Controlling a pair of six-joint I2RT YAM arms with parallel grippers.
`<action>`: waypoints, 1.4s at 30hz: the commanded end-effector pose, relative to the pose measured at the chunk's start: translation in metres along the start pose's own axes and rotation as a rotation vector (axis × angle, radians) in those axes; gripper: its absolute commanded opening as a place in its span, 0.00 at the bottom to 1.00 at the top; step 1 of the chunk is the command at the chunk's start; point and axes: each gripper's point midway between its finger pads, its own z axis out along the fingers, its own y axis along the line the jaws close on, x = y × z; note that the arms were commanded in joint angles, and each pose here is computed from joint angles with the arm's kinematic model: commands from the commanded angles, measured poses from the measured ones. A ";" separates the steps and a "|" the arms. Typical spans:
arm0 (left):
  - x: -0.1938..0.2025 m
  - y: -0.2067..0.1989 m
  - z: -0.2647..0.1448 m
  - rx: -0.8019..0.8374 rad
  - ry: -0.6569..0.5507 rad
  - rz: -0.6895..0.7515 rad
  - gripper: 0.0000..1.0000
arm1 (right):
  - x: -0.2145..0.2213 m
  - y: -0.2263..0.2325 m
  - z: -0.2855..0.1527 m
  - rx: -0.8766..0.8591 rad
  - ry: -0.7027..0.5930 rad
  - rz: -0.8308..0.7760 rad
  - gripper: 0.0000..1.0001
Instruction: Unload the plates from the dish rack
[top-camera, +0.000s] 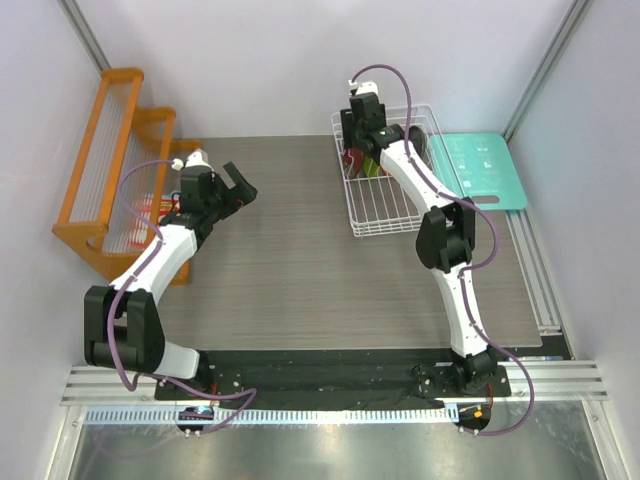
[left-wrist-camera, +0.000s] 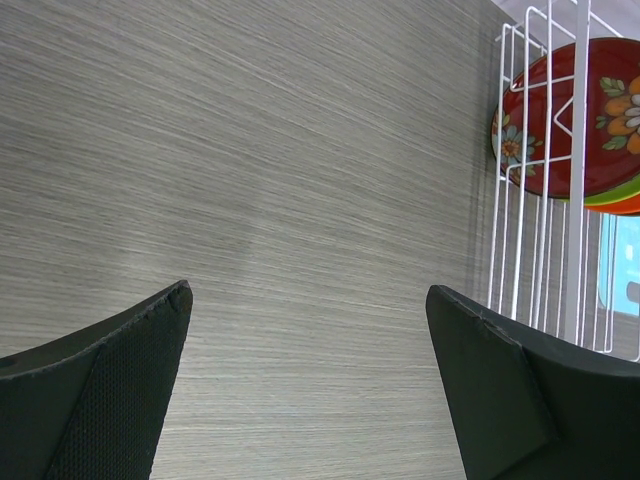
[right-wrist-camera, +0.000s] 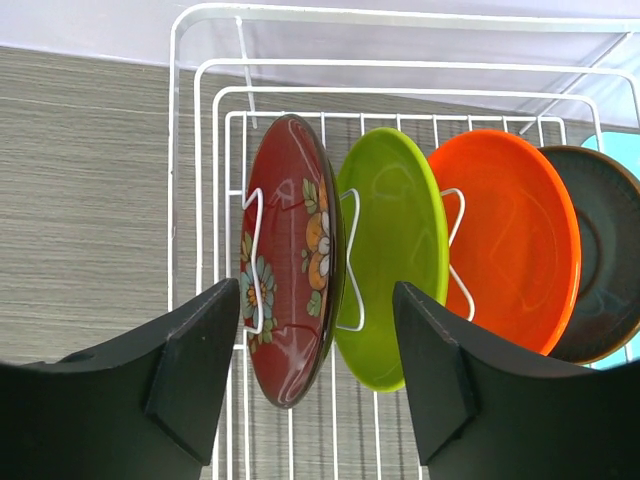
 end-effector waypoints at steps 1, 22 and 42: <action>-0.018 -0.007 -0.001 0.021 -0.055 0.017 0.99 | -0.034 -0.007 -0.012 0.017 -0.084 0.021 0.66; -0.012 0.010 0.008 -0.047 -0.050 0.040 1.00 | -0.007 0.007 0.025 0.012 -0.068 0.005 0.27; -0.019 0.008 -0.007 -0.054 -0.060 0.048 0.99 | -0.099 -0.007 -0.088 0.269 -0.333 -0.053 0.01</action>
